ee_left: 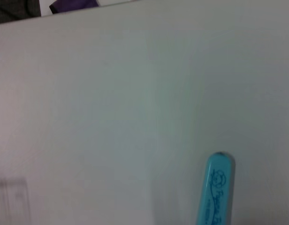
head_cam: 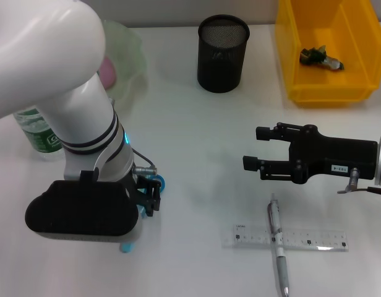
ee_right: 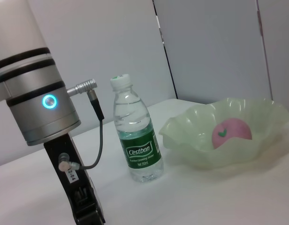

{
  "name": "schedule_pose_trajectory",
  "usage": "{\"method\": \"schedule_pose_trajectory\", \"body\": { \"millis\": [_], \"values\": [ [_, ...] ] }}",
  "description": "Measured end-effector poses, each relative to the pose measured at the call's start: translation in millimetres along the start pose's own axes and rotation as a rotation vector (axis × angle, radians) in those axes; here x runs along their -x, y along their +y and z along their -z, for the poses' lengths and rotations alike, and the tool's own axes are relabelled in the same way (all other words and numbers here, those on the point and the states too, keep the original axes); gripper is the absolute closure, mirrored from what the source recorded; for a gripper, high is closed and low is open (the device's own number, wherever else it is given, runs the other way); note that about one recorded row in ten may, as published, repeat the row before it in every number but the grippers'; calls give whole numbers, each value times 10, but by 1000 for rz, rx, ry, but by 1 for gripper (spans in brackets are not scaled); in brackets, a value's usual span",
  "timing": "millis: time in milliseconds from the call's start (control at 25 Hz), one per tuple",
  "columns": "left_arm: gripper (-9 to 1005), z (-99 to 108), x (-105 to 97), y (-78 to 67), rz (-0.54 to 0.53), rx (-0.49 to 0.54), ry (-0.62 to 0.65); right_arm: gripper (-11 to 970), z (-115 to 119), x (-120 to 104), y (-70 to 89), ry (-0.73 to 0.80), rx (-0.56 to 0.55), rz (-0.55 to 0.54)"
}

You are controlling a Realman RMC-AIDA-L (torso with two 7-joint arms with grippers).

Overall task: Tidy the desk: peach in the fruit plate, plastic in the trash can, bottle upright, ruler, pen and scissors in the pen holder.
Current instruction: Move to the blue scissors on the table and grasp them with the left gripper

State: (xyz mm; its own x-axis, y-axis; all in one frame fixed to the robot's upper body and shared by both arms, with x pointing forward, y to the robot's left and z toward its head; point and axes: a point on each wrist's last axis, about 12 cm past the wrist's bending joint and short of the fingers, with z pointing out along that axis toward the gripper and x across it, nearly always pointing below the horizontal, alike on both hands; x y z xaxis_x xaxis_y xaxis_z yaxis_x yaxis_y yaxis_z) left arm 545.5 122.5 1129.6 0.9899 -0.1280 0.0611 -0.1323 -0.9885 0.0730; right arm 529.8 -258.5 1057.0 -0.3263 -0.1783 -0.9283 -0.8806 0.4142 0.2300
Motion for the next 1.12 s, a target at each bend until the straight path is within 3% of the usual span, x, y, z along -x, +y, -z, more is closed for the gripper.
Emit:
{"method": "schedule_pose_trajectory", "body": {
  "millis": [1120],
  "values": [
    [570,-38,-33,53,4,-5,-1,169,-1,-5,3,0,0,11]
  ]
}}
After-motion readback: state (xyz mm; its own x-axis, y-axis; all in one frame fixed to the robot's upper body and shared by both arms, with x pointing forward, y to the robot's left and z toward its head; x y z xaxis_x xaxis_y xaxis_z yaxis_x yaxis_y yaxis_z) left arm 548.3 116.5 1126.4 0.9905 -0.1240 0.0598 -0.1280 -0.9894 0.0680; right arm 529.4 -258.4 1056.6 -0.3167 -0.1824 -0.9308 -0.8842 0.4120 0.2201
